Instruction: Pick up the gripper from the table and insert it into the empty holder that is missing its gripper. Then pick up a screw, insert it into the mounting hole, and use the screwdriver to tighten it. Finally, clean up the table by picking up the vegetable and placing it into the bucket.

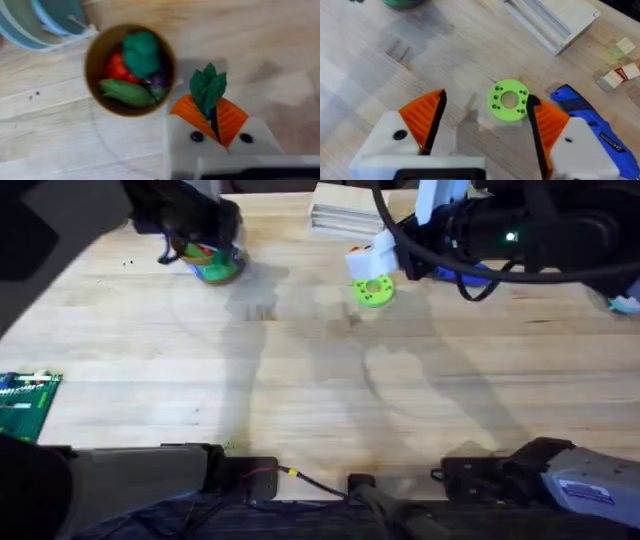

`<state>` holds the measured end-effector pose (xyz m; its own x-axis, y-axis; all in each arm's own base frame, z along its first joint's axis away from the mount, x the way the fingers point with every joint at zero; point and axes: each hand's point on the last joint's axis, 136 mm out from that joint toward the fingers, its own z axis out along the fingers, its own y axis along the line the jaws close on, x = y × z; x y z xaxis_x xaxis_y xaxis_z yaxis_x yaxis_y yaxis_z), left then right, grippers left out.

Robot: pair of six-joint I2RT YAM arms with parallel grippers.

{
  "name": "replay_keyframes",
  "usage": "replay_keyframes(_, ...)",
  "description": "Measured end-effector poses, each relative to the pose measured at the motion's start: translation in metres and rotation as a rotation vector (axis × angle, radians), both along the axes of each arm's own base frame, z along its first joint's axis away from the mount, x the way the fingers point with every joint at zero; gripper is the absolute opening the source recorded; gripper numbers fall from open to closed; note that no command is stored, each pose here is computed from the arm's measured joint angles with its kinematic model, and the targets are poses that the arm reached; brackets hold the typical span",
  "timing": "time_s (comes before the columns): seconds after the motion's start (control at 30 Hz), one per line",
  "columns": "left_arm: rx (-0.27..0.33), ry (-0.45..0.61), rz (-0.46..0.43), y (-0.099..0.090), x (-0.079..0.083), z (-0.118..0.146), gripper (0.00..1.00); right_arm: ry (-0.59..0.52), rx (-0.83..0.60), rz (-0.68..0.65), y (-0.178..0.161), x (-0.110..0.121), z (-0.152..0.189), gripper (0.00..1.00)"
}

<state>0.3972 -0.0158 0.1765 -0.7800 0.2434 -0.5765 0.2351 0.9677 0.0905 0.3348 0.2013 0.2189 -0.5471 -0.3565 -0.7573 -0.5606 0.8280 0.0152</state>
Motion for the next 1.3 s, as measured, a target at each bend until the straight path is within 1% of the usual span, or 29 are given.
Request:
replay_keyframes(0.07, -0.014, -0.035, 0.062, 0.017, 0.008, 0.005, 0.019, 0.000, 0.000, 0.000, 0.000, 0.000, 0.000, 0.992)
replay_keyframes(0.27, -0.082, -0.139, 0.281, 0.072, 0.023, 0.022, 0.018, 0.000, 0.000, 0.000, 0.000, 0.000, 0.000, 0.991)
replay_keyframes(0.37, -0.119, -0.200, 0.356, 0.089, 0.033, 0.031, 0.017, 0.003, -0.001, 0.000, 0.000, 0.000, -0.001, 0.992)
replay_keyframes(0.4, -0.132, -0.219, 0.371, 0.092, 0.037, 0.033, 0.017, 0.006, -0.003, 0.000, 0.000, 0.001, -0.003, 0.992)
replay_keyframes(0.43, -0.164, -0.248, 0.385, 0.092, 0.047, 0.034, 0.017, 0.024, -0.013, 0.000, 0.001, 0.003, -0.010, 0.992)
replay_keyframes(0.47, -0.174, -0.249, 0.387, 0.092, 0.050, 0.032, 0.017, 0.031, -0.017, 0.000, 0.002, 0.003, -0.013, 0.991)
replay_keyframes(0.63, -0.196, -0.199, 0.405, 0.091, 0.055, 0.010, 0.017, 0.058, -0.032, 0.000, 0.003, 0.005, -0.025, 0.992)
replay_keyframes(0.8, -0.202, -0.153, 0.416, 0.091, 0.059, -0.012, 0.017, 0.060, -0.033, 0.000, 0.003, 0.006, -0.026, 0.994)
replay_keyframes(0.9, -0.203, -0.144, 0.416, 0.091, 0.060, -0.016, 0.026, 0.060, -0.034, 0.000, 0.003, 0.006, -0.026, 0.992)
replay_keyframes(0.93, -0.205, -0.143, 0.417, 0.091, 0.060, -0.017, 0.073, 0.060, -0.034, 0.000, 0.003, 0.006, -0.026, 0.992)
replay_keyframes(0.97, -0.205, -0.144, 0.416, 0.091, 0.060, -0.017, 0.153, 0.060, -0.034, 0.000, 0.003, 0.006, -0.026, 0.992)
replay_keyframes(1.07, -0.207, -0.145, 0.417, 0.091, 0.060, -0.016, 0.608, 0.060, -0.034, 0.000, 0.003, 0.006, -0.026, 0.992)
replay_keyframes(1.1, -0.207, -0.145, 0.417, 0.091, 0.060, -0.016, 0.776, 0.060, -0.034, 0.000, 0.003, 0.006, -0.026, 0.992)
replay_keyframes(1.13, -0.207, -0.144, 0.418, 0.091, 0.060, -0.016, 0.917, 0.060, -0.034, 0.000, 0.003, 0.006, -0.026, 0.992)
replay_keyframes(1.17, -0.210, -0.145, 0.420, 0.091, 0.060, -0.016, 0.973, 0.060, -0.034, 0.000, 0.003, 0.006, -0.026, 0.992)
replay_keyframes(1.3, -0.211, -0.141, 0.420, 0.090, 0.060, -0.017, 0.992, 0.061, -0.034, 0.000, 0.003, 0.006, -0.026, 0.994)
